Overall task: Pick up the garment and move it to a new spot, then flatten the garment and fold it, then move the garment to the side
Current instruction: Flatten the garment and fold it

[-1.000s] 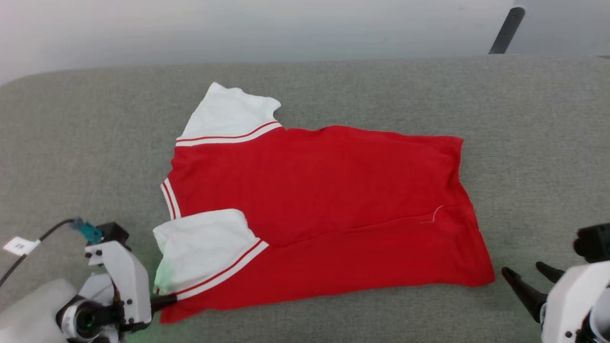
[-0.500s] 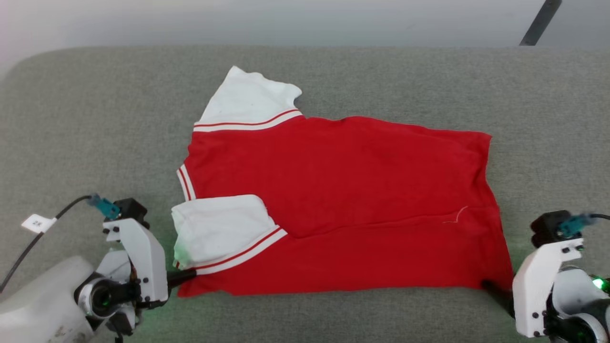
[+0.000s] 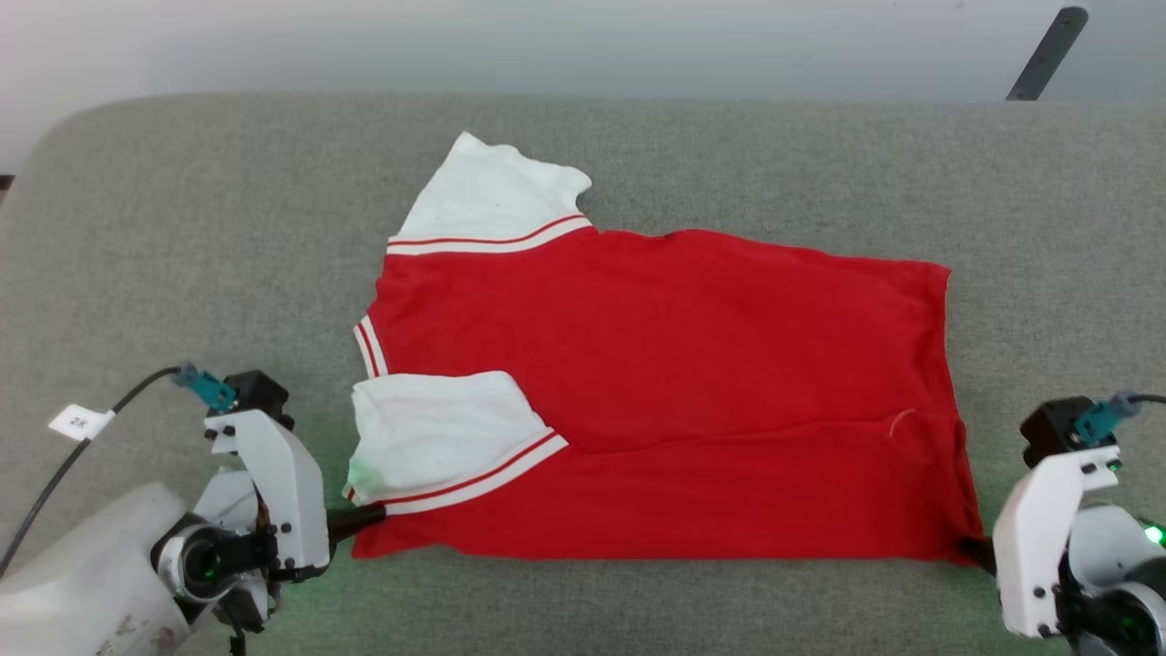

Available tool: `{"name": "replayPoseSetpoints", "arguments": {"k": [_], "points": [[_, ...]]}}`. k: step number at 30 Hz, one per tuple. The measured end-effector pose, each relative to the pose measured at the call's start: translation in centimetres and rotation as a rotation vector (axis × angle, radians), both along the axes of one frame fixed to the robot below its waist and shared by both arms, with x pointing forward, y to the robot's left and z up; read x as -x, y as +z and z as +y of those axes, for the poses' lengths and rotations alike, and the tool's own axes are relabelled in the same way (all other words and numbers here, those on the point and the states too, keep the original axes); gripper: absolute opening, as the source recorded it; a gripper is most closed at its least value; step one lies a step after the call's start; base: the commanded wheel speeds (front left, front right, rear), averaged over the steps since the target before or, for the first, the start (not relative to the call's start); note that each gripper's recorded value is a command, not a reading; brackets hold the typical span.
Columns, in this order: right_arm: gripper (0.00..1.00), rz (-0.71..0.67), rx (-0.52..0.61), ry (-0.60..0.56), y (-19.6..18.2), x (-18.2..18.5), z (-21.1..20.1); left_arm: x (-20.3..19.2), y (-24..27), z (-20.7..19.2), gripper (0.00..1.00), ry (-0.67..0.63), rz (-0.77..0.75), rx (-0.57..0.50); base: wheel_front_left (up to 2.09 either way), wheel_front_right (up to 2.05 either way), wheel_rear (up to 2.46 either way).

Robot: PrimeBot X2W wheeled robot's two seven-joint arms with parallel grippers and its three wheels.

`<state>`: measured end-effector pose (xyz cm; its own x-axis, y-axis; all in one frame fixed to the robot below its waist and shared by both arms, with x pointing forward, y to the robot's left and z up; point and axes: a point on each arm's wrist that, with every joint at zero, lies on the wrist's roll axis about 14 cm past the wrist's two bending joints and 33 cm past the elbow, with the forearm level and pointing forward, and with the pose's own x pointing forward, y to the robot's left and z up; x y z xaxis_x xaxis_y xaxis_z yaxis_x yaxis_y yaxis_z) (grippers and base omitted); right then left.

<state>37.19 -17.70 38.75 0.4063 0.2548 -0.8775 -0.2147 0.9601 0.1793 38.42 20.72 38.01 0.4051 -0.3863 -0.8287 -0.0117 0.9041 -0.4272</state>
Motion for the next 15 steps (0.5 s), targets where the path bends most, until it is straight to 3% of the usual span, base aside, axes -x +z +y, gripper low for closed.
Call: {"name": "replayPoseSetpoints", "arguments": {"k": [15], "points": [[0.0,0.026,0.007,0.015,1.1,3.3,-0.8,3.0,1.1,0.9,0.0,0.007,0.077,-0.04,0.0,0.0,0.0]]}}
